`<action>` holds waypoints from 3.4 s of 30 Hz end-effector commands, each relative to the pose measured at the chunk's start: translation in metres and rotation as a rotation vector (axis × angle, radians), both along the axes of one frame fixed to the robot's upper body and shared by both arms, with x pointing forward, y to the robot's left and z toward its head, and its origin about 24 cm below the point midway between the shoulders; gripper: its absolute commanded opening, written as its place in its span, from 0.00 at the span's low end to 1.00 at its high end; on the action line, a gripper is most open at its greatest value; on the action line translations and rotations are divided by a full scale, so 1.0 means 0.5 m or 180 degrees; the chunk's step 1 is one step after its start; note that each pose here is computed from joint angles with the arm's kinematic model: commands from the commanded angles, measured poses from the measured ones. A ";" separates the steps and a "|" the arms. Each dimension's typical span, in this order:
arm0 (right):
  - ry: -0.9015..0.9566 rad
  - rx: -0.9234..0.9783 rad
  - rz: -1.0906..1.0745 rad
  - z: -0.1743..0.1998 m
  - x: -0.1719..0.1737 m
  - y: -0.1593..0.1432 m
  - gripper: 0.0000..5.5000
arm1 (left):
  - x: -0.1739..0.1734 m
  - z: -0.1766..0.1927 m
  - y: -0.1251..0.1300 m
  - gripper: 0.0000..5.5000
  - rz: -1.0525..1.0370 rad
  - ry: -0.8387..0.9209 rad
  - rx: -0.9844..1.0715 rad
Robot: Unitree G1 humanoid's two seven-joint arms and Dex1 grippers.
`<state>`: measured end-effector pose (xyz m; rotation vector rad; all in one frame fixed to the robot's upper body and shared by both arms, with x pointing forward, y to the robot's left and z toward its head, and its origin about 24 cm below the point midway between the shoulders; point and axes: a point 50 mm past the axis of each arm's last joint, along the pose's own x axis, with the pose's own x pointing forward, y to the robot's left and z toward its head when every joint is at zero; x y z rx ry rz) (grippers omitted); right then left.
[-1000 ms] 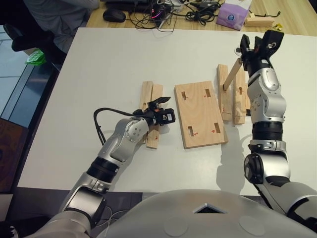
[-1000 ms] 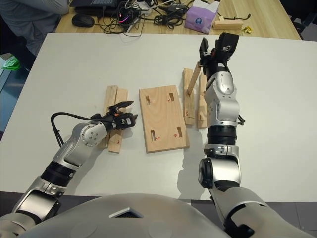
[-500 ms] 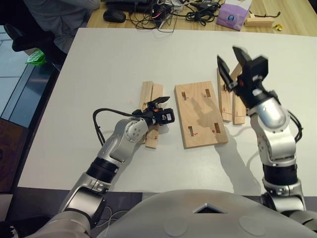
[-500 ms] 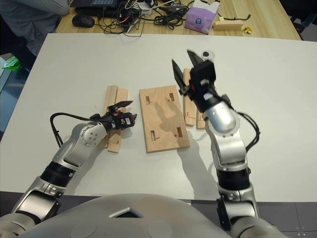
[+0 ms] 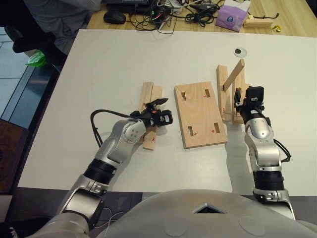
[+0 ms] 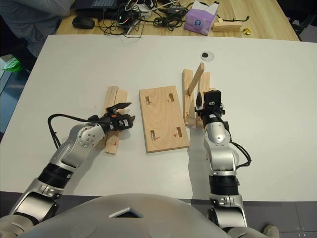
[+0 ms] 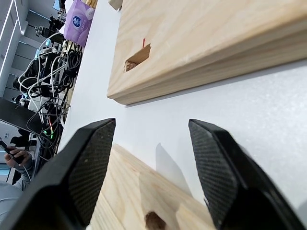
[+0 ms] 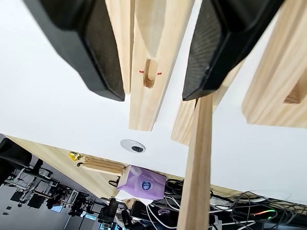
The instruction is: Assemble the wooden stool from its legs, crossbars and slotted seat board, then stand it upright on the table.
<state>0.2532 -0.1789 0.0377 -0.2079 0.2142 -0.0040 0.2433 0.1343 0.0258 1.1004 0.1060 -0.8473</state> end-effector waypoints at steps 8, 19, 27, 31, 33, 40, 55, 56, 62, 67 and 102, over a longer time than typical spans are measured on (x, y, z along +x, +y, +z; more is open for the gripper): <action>0.0129 0.0292 0.0112 0.008 0.035 0.013 0.41 | -0.007 -0.020 0.016 0.51 0.0050 0.0181 0.0121; 0.0096 0.0181 -0.0032 0.024 0.040 0.013 0.41 | -0.006 -0.018 0.010 0.51 0.0012 0.0165 0.0096; 0.0233 0.0255 0.0189 0.011 0.047 0.035 0.41 | -0.005 -0.018 0.007 0.51 0.0015 0.0154 0.0066; 0.0190 0.0274 0.0232 0.035 0.041 0.045 0.41 | -0.005 -0.019 0.007 0.51 0.0024 0.0164 0.0062; 0.0156 0.0233 0.0212 0.042 0.045 0.045 0.41 | -0.005 -0.019 0.005 0.51 0.0025 0.0164 0.0054; 0.0160 0.0197 0.0186 0.039 0.054 0.044 0.41 | -0.004 -0.018 0.004 0.51 0.0033 0.0157 0.0042; 0.0279 0.0249 0.0265 0.018 0.055 0.050 0.41 | -0.011 -0.021 0.004 0.51 -0.0009 0.0183 0.0057; 0.0274 0.0237 0.0248 0.018 0.056 0.047 0.41 | -0.011 -0.021 0.003 0.51 -0.0011 0.0183 0.0054; 0.0247 0.0176 0.0269 0.020 0.062 0.033 0.41 | -0.014 -0.022 -0.001 0.51 0.0002 0.0191 0.0026; 0.0187 0.0172 0.0321 0.024 0.078 0.020 0.41 | -0.012 -0.021 -0.002 0.51 0.0020 0.0185 0.0010; 0.0219 0.0266 0.0263 -0.003 0.134 0.057 0.08 | -0.010 -0.017 -0.022 0.51 -0.0032 0.0157 -0.0120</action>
